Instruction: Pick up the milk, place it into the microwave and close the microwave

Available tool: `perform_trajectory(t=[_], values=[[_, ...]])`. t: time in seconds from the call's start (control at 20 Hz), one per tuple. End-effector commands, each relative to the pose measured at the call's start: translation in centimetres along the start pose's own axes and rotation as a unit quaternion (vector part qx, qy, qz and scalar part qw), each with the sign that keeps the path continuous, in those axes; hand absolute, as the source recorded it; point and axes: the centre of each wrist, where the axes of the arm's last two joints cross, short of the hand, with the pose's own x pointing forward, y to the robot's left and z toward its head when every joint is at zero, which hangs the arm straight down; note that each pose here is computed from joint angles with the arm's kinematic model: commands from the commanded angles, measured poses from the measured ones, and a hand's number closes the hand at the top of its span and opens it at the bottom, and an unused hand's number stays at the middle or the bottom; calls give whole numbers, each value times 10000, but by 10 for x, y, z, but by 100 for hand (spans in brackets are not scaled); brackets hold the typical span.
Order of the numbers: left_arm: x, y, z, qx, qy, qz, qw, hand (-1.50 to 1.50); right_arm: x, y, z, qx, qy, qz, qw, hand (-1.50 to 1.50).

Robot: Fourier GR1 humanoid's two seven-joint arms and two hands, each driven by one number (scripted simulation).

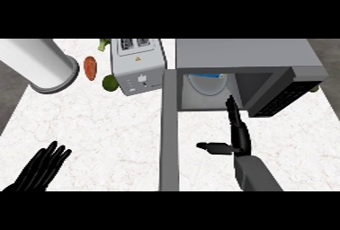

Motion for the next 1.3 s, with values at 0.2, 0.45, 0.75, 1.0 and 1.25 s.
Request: perform_trajectory(t=[0.2, 0.45, 0.75, 1.0, 1.25], values=[[6, -18, -45, -502, 76, -356, 9981, 150, 26, -44, 52, -150, -172, -596, 9980, -150], [-10, -31, -69, -803, 151, -493, 9954, 150, 71, -65, 71, -281, -406, -667, 9966, 150], [-18, -66, -107, -1094, 149, -851, 9902, 150, 91, -116, 94, -774, -397, -637, 9942, -150], [-44, -103, -162, -1562, 160, -1104, 9814, 150, 112, -124, 83, -797, -488, -487, 9944, -150], [-63, -139, -186, -2002, 52, -1492, 9683, 150, 128, -139, 90, -594, -505, -203, 9967, -150]])
